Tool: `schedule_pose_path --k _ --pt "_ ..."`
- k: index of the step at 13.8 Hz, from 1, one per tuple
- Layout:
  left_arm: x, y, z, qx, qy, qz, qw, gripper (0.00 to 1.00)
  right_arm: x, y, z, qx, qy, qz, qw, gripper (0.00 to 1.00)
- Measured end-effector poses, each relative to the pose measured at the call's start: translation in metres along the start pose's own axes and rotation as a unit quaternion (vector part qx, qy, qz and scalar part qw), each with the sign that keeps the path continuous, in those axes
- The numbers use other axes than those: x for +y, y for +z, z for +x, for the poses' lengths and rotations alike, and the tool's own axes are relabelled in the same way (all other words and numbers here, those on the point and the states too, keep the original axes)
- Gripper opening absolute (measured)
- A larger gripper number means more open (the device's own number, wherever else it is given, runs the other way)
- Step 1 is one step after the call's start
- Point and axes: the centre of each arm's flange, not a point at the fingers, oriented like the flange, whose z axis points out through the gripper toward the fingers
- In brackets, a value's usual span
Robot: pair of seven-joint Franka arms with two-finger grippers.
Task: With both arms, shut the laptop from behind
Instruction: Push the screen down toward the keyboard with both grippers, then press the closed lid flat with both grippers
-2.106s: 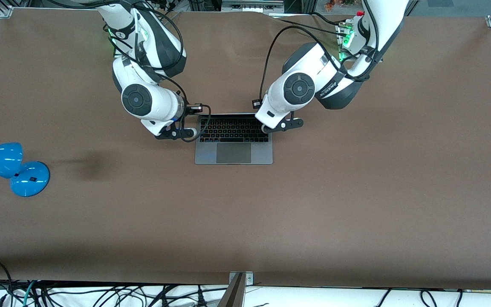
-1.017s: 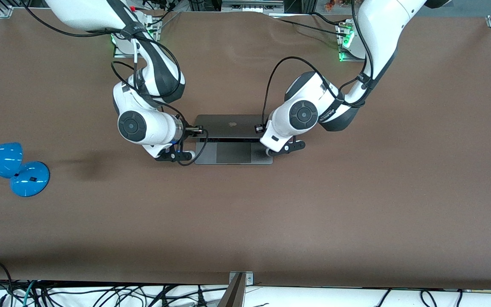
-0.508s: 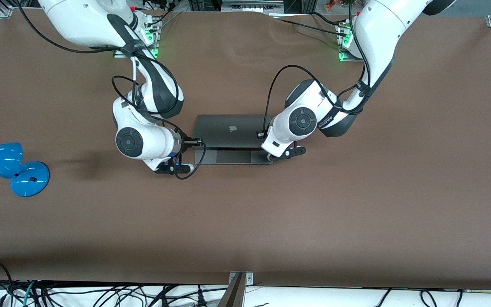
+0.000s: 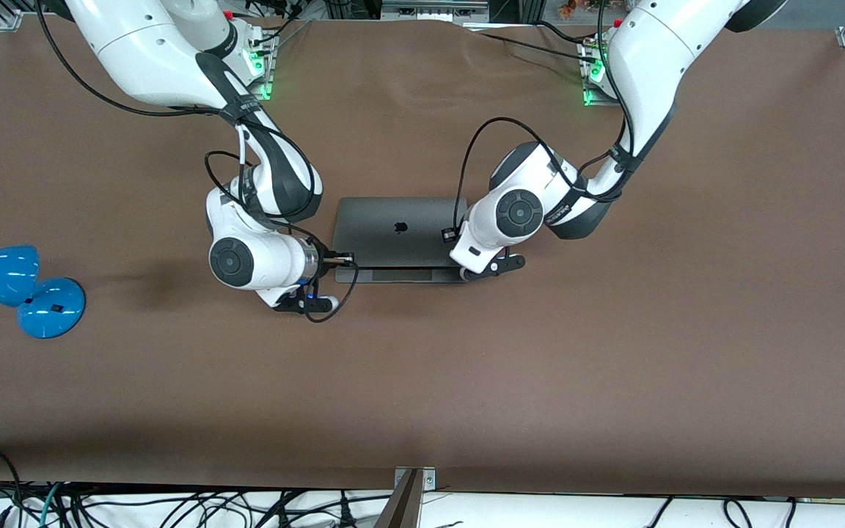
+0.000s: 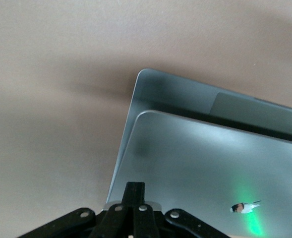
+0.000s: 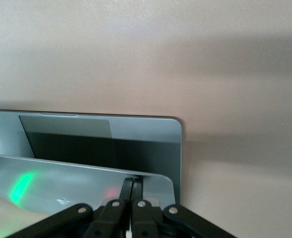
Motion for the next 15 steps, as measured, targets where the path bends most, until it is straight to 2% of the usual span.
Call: schedule_pose_path --k 15 --pt "-0.003 0.037 0.025 0.014 -0.008 -0.001 1.0 0.01 0.015 0.037 0.023 0.023 -0.005 0.009 1.0 0.05"
